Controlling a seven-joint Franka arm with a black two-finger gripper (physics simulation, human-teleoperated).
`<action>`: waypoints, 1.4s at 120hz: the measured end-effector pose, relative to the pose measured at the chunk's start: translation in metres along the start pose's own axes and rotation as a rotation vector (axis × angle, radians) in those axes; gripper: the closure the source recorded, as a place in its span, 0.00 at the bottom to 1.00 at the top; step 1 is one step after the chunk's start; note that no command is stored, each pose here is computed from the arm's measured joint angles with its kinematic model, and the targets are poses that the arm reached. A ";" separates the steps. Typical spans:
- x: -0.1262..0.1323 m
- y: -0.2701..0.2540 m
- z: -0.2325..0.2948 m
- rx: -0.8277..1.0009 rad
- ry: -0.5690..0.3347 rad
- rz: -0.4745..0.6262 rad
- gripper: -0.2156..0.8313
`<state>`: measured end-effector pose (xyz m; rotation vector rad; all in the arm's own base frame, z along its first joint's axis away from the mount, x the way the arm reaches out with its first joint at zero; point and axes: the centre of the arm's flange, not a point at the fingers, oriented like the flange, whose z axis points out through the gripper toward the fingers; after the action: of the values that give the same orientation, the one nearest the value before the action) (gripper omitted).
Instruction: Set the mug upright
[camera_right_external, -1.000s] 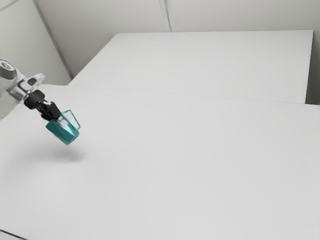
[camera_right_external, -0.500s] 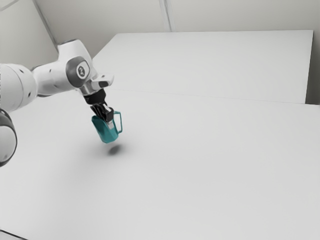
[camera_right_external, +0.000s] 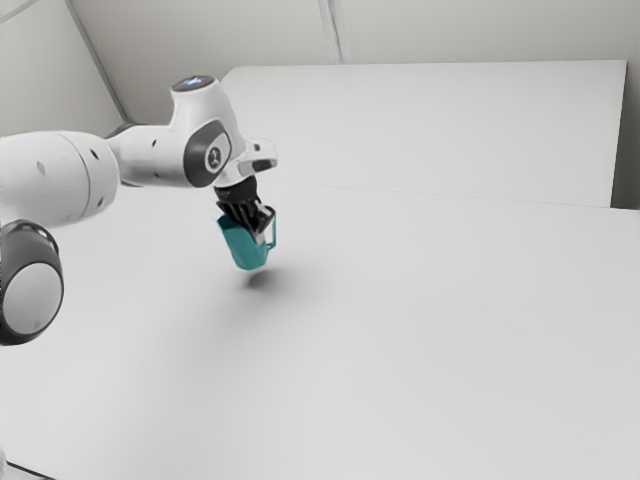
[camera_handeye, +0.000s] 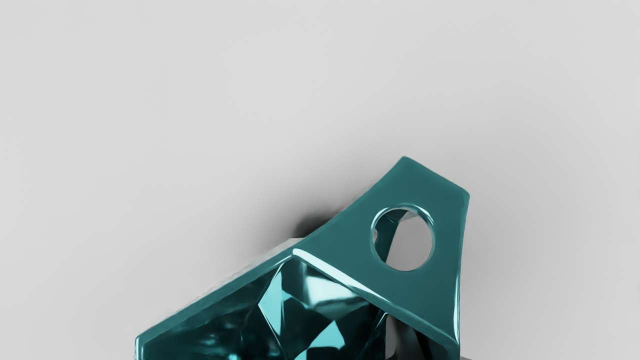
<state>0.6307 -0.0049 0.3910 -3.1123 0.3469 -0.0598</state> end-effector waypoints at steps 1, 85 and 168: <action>0.000 0.001 0.002 -0.001 -0.001 -0.003 0.96; 0.019 0.039 0.039 0.028 -0.028 -0.104 0.53; -0.028 -0.013 -0.149 0.078 0.062 -0.112 0.22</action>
<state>0.6001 0.0129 0.5388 -3.0550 0.1666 -0.1664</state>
